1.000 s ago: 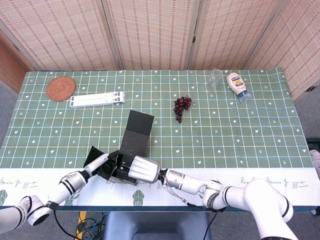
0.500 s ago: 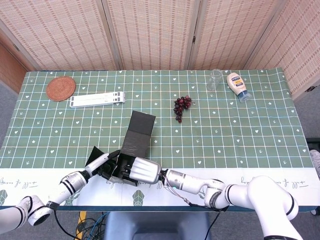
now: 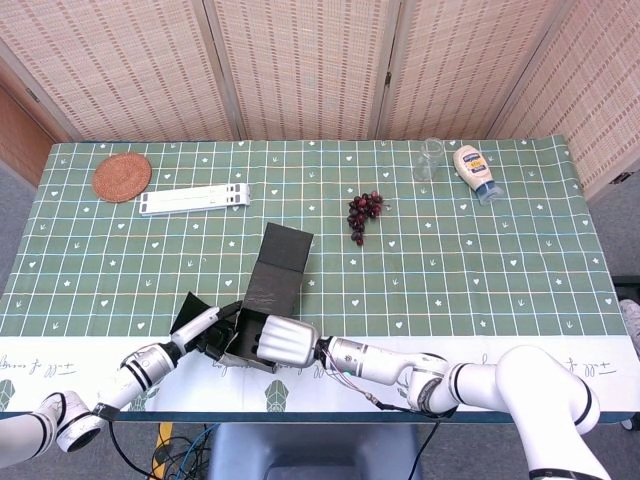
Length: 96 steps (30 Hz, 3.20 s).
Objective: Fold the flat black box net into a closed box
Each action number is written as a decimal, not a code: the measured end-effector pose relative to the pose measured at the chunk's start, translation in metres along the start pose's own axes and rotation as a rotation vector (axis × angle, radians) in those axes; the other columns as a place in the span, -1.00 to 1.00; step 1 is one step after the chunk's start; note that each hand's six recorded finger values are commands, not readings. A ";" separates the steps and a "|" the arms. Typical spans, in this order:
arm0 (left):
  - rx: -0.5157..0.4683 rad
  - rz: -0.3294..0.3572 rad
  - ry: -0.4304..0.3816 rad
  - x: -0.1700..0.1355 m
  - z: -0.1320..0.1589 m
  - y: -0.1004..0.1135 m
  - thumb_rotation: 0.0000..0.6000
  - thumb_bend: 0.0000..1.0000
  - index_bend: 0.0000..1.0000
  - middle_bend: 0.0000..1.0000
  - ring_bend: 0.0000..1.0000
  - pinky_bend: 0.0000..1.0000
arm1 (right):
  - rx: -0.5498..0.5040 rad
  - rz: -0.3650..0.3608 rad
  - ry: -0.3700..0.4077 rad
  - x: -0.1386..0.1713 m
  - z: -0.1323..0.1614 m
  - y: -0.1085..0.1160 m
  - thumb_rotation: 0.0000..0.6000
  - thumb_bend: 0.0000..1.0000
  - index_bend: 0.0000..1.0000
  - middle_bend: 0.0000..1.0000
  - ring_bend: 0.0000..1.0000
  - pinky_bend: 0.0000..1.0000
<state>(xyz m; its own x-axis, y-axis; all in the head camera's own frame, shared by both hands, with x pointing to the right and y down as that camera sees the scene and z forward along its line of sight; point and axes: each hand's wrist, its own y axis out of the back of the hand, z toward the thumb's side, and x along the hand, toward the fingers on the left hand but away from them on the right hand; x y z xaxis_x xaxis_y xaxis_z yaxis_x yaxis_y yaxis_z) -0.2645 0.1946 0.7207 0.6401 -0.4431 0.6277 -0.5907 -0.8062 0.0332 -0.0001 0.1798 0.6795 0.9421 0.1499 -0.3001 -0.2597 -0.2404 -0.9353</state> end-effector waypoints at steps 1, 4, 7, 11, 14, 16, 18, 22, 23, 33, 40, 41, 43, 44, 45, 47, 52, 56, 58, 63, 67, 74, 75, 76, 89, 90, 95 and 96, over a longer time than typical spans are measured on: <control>-0.002 0.001 0.000 0.000 0.000 0.000 1.00 -0.85 -0.71 -0.65 0.24 0.57 | 0.001 0.002 0.002 0.000 0.000 0.000 1.00 -0.14 0.26 0.38 0.60 1.00; -0.008 0.005 -0.002 0.000 0.000 0.001 1.00 -0.85 -0.71 -0.65 0.25 0.58 | 0.000 0.007 0.006 0.000 0.000 0.000 1.00 -0.11 0.30 0.42 0.61 1.00; -0.008 0.006 -0.002 0.000 0.000 0.001 1.00 -0.85 -0.71 -0.65 0.25 0.58 | -0.005 0.009 0.007 0.000 0.000 -0.001 1.00 -0.11 0.30 0.44 0.61 1.00; -0.012 0.005 0.001 0.000 0.000 0.000 1.00 -0.84 -0.70 -0.65 0.25 0.58 | -0.008 0.009 0.007 0.000 0.000 0.000 1.00 -0.11 0.30 0.44 0.61 1.00; -0.014 0.007 0.002 0.001 0.000 0.000 1.00 -0.84 -0.70 -0.65 0.25 0.58 | -0.012 0.010 0.006 0.001 -0.002 0.000 1.00 -0.13 0.29 0.31 0.61 1.00; -0.015 0.010 0.003 0.001 0.000 0.000 1.00 -0.84 -0.70 -0.65 0.26 0.58 | -0.012 0.012 0.002 0.003 -0.003 0.001 1.00 -0.18 0.15 0.20 0.61 1.00; -0.015 0.014 0.002 0.001 0.000 0.001 1.00 -0.84 -0.70 -0.65 0.26 0.58 | -0.008 0.014 -0.002 0.004 -0.005 0.001 1.00 -0.29 -0.14 0.01 0.60 1.00; -0.015 0.025 -0.002 0.001 0.001 0.002 1.00 -0.85 -0.72 -0.65 0.27 0.58 | 0.008 0.016 -0.014 0.006 -0.008 0.002 1.00 -0.47 -0.60 -0.38 0.58 1.00; -0.013 0.027 -0.003 0.001 0.002 0.002 1.00 -0.85 -0.72 -0.65 0.27 0.58 | 0.009 0.014 -0.019 0.007 -0.009 0.003 1.00 -0.50 -0.70 -0.46 0.58 1.00; 0.009 0.053 -0.007 -0.002 0.005 0.001 1.00 -0.85 -0.73 -0.71 0.12 0.58 | 0.014 -0.005 -0.083 0.018 -0.019 0.008 1.00 -0.62 -1.00 -0.69 0.53 1.00; 0.025 0.088 -0.010 -0.010 0.010 0.000 1.00 -0.84 -0.83 -0.94 -0.82 -0.09 | -0.051 -0.026 -0.154 0.037 -0.026 0.008 1.00 -0.63 -1.00 -0.72 0.51 1.00; 0.026 0.091 -0.012 -0.011 0.011 0.000 1.00 -0.84 -0.83 -0.97 -0.87 -0.15 | -0.063 -0.031 -0.165 0.040 -0.027 0.009 1.00 -0.63 -1.00 -0.72 0.51 1.00; 0.031 0.099 -0.016 -0.014 0.014 0.000 1.00 -0.84 -0.84 -1.00 -0.98 -0.35 | -0.093 -0.042 -0.194 0.048 -0.029 0.010 1.00 -0.65 -1.00 -0.72 0.51 1.00; 0.033 0.102 -0.018 -0.016 0.015 0.000 1.00 -0.84 -0.85 -1.00 -1.00 -0.42 | -0.108 -0.046 -0.207 0.051 -0.030 0.011 1.00 -0.67 -1.00 -0.72 0.51 1.00; 0.034 0.105 -0.021 -0.018 0.017 0.000 1.00 -0.84 -0.86 -1.00 -1.00 -0.44 | -0.133 -0.048 -0.224 0.056 -0.030 0.011 1.00 -0.68 -1.00 -0.72 0.51 1.00; 0.038 0.113 -0.026 -0.023 0.020 0.002 1.00 -0.84 -0.87 -1.00 -1.00 -0.48 | -0.182 -0.050 -0.251 0.063 -0.031 0.012 1.00 -0.70 -1.00 -0.71 0.51 1.00; 0.075 0.152 -0.041 -0.036 0.027 0.010 1.00 -0.84 -0.88 -1.00 -1.00 -0.52 | -0.370 -0.040 -0.360 0.091 -0.032 0.008 1.00 -0.75 -1.00 -0.64 0.51 1.00; 0.081 0.193 -0.048 -0.048 0.033 0.017 1.00 -0.85 -0.88 -1.00 -1.00 -0.54 | -0.508 -0.023 -0.454 0.110 -0.036 -0.001 1.00 -0.76 -1.00 -0.57 0.51 1.00; 0.078 0.210 -0.048 -0.053 0.034 0.020 1.00 -0.85 -0.89 -1.00 -1.00 -0.54 | -0.559 -0.012 -0.490 0.116 -0.038 -0.007 1.00 -0.76 -1.00 -0.56 0.51 1.00; 0.070 0.234 -0.055 -0.061 0.038 0.022 1.00 -0.85 -0.90 -1.00 -1.00 -0.54 | -0.634 0.023 -0.521 0.113 -0.043 -0.018 1.00 -0.77 -1.00 -0.56 0.51 1.00; 0.073 0.243 -0.057 -0.068 0.041 0.022 1.00 -0.85 -0.91 -1.00 -1.00 -0.54 | -0.674 0.051 -0.531 0.102 -0.050 -0.025 1.00 -0.77 -1.00 -0.57 0.51 1.00; 0.068 0.260 -0.059 -0.077 0.043 0.023 1.00 -0.85 -0.91 -1.00 -1.00 -0.55 | -0.719 0.069 -0.534 0.073 -0.067 -0.027 1.00 -0.77 -1.00 -0.59 0.51 1.00; 0.067 0.264 -0.061 -0.078 0.043 0.023 1.00 -0.85 -0.91 -1.00 -1.00 -0.55 | -0.722 0.069 -0.529 0.067 -0.070 -0.025 1.00 -0.77 -1.00 -0.60 0.51 1.00; 0.066 0.268 -0.062 -0.080 0.043 0.024 1.00 -0.85 -0.91 -1.00 -1.00 -0.55 | -0.723 0.069 -0.527 0.062 -0.072 -0.024 1.00 -0.77 -1.00 -0.60 0.51 1.00; 0.039 0.284 -0.063 -0.089 0.042 0.029 1.00 -0.84 -0.92 -1.00 -1.00 -0.55 | -0.820 0.042 -0.545 0.044 -0.083 -0.020 1.00 -0.77 -1.00 -0.69 0.51 1.00; 0.037 0.282 -0.064 -0.089 0.042 0.029 1.00 -0.84 -0.92 -1.00 -1.00 -0.55 | -0.852 0.037 -0.552 0.050 -0.081 -0.022 1.00 -0.77 -1.00 -0.69 0.51 1.00; 0.034 0.270 -0.072 -0.087 0.043 0.025 1.00 -0.84 -0.92 -1.00 -1.00 -0.55 | -1.014 0.017 -0.594 0.073 -0.070 -0.031 1.00 -0.96 -1.00 -0.74 0.51 1.00; 0.035 0.268 -0.074 -0.087 0.044 0.025 1.00 -0.84 -0.92 -1.00 -1.00 -0.55 | -1.058 0.015 -0.606 0.078 -0.068 -0.034 1.00 -0.98 -1.00 -0.74 0.51 1.00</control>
<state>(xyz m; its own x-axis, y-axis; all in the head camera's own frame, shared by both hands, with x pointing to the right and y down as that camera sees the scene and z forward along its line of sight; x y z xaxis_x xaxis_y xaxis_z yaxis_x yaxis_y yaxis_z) -0.3132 0.1959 0.6328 0.4982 -0.6690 0.5516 -0.7273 -0.6688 -0.1542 0.0963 0.1346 0.7008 0.6150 0.4961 -0.6129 0.2980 -0.8659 -0.4018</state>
